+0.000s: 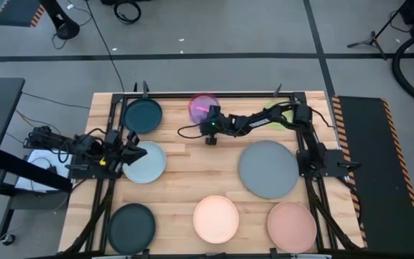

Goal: Stack plastic plates
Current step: Stack the pink plate on top of tthe blue plate, then stack the blue and pink plates on top of the green plate

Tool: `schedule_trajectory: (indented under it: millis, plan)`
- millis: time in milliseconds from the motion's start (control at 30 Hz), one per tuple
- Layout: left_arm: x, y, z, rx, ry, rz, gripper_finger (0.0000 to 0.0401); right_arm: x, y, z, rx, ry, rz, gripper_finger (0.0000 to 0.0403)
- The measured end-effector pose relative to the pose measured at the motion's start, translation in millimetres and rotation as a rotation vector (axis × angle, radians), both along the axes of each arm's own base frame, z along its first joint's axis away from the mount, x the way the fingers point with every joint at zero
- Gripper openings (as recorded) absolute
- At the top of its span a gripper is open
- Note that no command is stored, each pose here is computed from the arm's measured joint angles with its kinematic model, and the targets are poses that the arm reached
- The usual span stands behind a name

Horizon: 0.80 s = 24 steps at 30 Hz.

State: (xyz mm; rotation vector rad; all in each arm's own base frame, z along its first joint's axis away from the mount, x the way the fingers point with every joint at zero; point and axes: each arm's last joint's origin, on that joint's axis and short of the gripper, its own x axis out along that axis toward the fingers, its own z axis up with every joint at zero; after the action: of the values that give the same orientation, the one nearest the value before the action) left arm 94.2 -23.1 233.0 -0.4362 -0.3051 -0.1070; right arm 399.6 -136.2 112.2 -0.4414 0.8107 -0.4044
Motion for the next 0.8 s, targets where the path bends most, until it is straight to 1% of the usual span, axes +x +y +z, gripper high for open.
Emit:
schedule_trajectory:
  millis: [133, 300, 433, 567, 700, 800]
  plan:
    - [0, 0, 0, 0.000, 0.001, 0.000, 0.0023, -1, 2, 21, -0.024, -0.036, -0.016, 0.0128]
    - [0, 0, 0, -0.002, 0.001, -0.001, 0.0023, -3, 5, 29, 0.019, -0.046, 0.017, 0.0160]
    - [0, 0, 0, -0.003, 0.000, -0.001, 0.0023, -4, 7, 23, 0.097, -0.032, 0.066, 0.0166]
    - [0, 0, 0, -0.003, 0.001, -0.001, 0.0023, -9, 4, 17, 0.149, 0.022, 0.053, 0.0165]
    - [0, 0, 0, -0.002, 0.001, -0.001, 0.0023, -14, -4, 16, 0.103, 0.054, -0.025, 0.0165]
    - [0, 0, 0, -0.003, 0.001, -0.001, 0.0023, -15, -9, 16, 0.104, 0.051, -0.036, 0.0165]
